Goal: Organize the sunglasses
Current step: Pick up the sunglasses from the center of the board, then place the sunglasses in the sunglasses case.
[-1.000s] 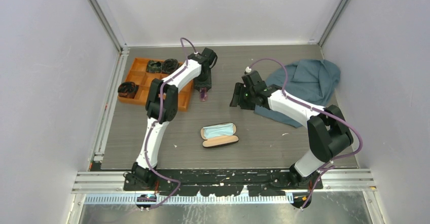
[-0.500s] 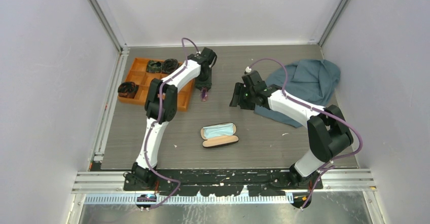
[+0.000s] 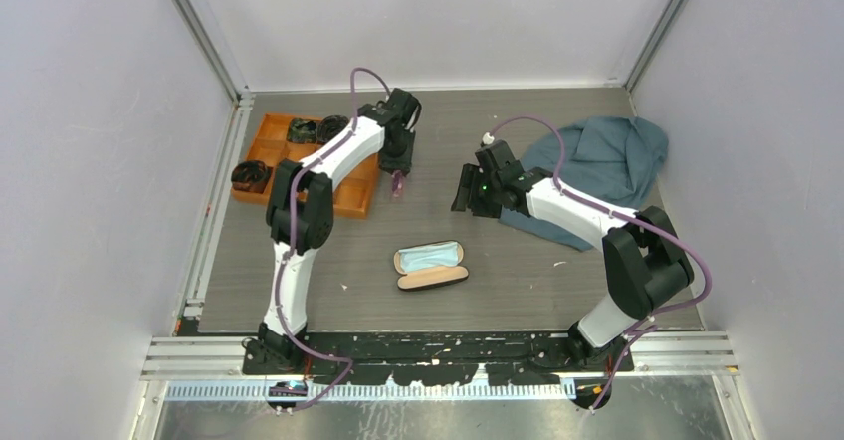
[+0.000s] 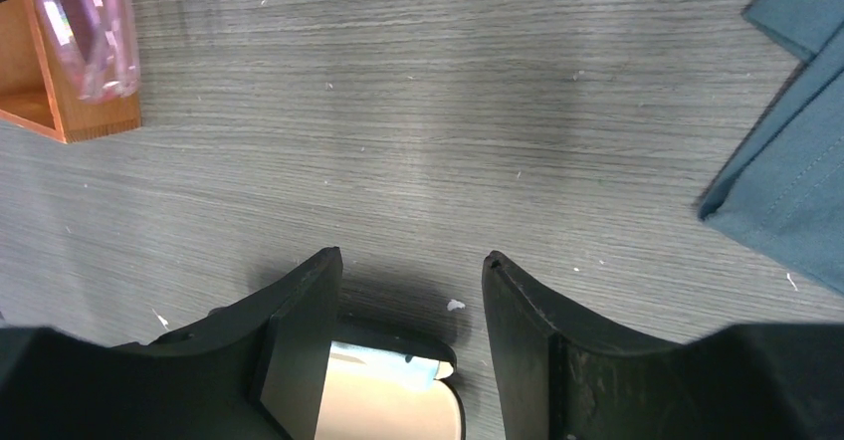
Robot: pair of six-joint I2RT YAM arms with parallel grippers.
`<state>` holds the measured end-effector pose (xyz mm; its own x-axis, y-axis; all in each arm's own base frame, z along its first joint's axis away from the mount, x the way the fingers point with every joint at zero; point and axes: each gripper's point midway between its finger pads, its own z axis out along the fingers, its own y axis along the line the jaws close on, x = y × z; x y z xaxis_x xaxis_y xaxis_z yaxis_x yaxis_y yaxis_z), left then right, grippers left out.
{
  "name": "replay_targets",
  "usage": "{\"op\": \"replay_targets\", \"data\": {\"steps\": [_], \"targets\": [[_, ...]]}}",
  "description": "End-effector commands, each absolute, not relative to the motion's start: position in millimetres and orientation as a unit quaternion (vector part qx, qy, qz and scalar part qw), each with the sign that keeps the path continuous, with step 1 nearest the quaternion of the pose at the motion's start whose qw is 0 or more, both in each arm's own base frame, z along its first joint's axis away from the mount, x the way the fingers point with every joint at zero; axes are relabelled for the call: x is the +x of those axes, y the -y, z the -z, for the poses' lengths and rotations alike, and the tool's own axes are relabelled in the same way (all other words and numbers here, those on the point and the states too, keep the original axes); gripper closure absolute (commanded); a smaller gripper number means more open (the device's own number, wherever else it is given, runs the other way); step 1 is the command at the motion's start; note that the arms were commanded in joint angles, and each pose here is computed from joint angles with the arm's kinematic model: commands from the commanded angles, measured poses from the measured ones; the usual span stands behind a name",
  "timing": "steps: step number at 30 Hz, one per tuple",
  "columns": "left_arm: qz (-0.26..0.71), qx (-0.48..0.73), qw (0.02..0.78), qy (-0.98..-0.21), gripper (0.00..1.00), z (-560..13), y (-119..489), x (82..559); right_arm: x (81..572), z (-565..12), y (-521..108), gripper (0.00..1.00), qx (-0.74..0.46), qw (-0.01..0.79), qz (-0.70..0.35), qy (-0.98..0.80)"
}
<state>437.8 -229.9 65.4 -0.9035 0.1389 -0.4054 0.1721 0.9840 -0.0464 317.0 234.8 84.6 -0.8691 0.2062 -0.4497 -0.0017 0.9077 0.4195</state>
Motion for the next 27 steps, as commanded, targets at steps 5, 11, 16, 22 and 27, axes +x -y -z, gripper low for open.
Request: {"op": "replay_targets", "data": {"steps": [5, 11, 16, 22, 27], "targets": [[0.030, 0.141, 0.287, -0.947, 0.74, -141.4, 238.9, 403.3, 330.5, -112.2, -221.4, 0.40, 0.083, 0.287, -0.236, -0.925], [0.007, 0.198, 0.305, -0.932, 0.74, -157.9, 253.7, 353.1, 333.4, -110.1, -195.9, 0.40, 0.116, 0.284, -0.244, -0.920], [-0.015, 0.236, 0.303, -0.923, 0.74, -150.9, 260.7, 310.1, 331.8, -106.5, -180.1, 0.40, 0.138, 0.280, -0.248, -0.917], [-0.081, 0.276, 0.320, -0.902, 0.74, -141.1, 255.4, 271.2, 331.2, -106.0, -172.4, 0.40, 0.147, 0.278, -0.252, -0.915], [-0.089, 0.303, 0.340, -0.886, 0.74, -134.3, 263.1, 251.8, 331.3, -104.7, -176.1, 0.40, 0.148, 0.271, -0.263, -0.914]]}}
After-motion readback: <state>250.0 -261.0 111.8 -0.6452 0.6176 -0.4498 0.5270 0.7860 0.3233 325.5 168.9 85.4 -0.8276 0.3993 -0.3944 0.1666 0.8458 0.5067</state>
